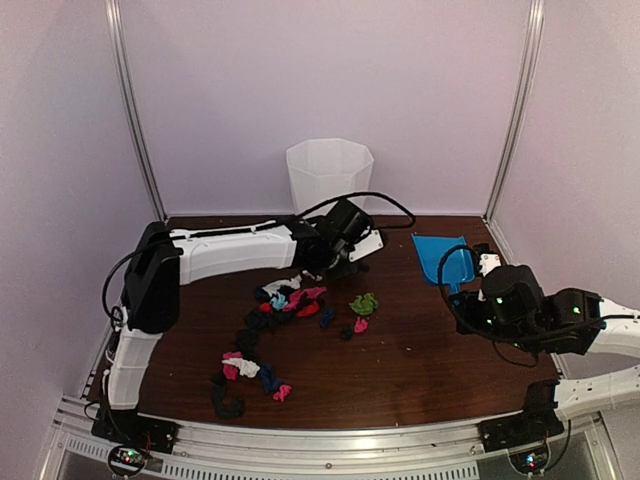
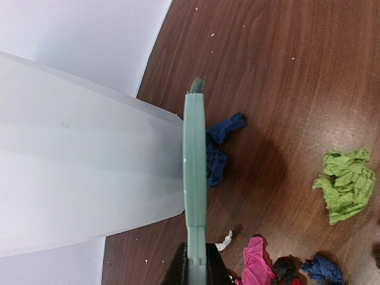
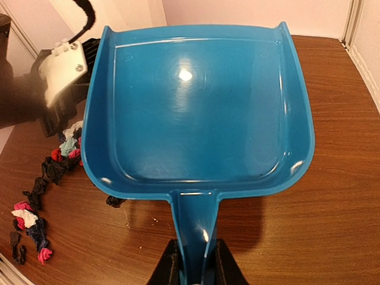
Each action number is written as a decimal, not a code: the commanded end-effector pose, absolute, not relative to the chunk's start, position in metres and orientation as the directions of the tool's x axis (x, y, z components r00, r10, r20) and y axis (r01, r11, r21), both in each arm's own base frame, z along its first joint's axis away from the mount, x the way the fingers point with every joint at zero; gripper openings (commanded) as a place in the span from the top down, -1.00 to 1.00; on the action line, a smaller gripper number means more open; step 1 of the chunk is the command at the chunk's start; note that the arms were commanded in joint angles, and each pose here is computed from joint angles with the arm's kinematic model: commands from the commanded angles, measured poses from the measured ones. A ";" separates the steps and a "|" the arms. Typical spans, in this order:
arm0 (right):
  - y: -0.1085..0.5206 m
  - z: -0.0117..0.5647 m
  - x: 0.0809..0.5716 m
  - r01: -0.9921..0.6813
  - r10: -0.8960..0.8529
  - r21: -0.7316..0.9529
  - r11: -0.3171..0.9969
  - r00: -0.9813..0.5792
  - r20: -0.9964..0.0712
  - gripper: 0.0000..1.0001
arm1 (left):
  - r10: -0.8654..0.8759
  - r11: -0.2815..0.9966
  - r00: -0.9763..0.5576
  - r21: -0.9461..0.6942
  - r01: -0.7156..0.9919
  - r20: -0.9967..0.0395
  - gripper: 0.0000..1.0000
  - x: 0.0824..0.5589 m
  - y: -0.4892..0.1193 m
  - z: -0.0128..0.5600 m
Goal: Sweep away the paper scraps from the table
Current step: Sweep the paper scraps from the center of the board, then sweep the paper scraps into the dustpan.
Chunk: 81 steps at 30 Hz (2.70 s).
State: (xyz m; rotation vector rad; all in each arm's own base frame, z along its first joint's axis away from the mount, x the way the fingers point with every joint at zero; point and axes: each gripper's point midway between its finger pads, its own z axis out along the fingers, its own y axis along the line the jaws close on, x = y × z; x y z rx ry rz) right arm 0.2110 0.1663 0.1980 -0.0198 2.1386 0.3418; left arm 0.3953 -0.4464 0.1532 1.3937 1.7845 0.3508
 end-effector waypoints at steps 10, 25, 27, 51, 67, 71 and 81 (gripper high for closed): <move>0.166 0.198 0.212 -0.142 0.109 0.220 0.965 -0.544 -0.832 1.00 | 0.913 0.363 -0.066 0.727 0.582 -0.403 1.00 0.451 -0.451 0.132; 0.166 0.200 0.211 -0.144 0.118 0.231 0.962 -0.544 -0.831 1.00 | 0.956 0.157 0.007 0.530 0.833 -0.294 1.00 0.351 -0.451 0.085; 0.166 0.201 0.211 -0.145 0.120 0.233 0.962 -0.543 -0.831 1.00 | 0.954 0.154 0.007 0.513 0.845 -0.298 1.00 0.334 -0.448 0.087; 0.195 0.177 0.183 -0.216 0.033 0.232 0.948 -0.662 -0.749 1.00 | 0.874 0.296 -0.065 0.422 0.857 -0.481 1.00 0.227 -0.390 0.114; 0.167 0.167 0.103 -0.360 -0.256 0.095 0.928 -0.803 -0.539 1.00 | 0.815 0.359 -0.026 0.470 0.806 -0.578 1.00 0.244 -0.390 0.155; 0.158 0.154 0.087 -0.415 -0.341 0.070 0.907 -0.823 -0.453 1.00 | 0.804 0.374 -0.037 0.458 0.806 -0.593 1.00 0.243 -0.386 0.153; 0.170 0.124 0.061 -0.552 -0.497 0.087 0.829 -0.799 -0.337 1.00 | 0.793 0.407 -0.073 0.437 0.802 -0.605 1.00 0.244 -0.384 0.153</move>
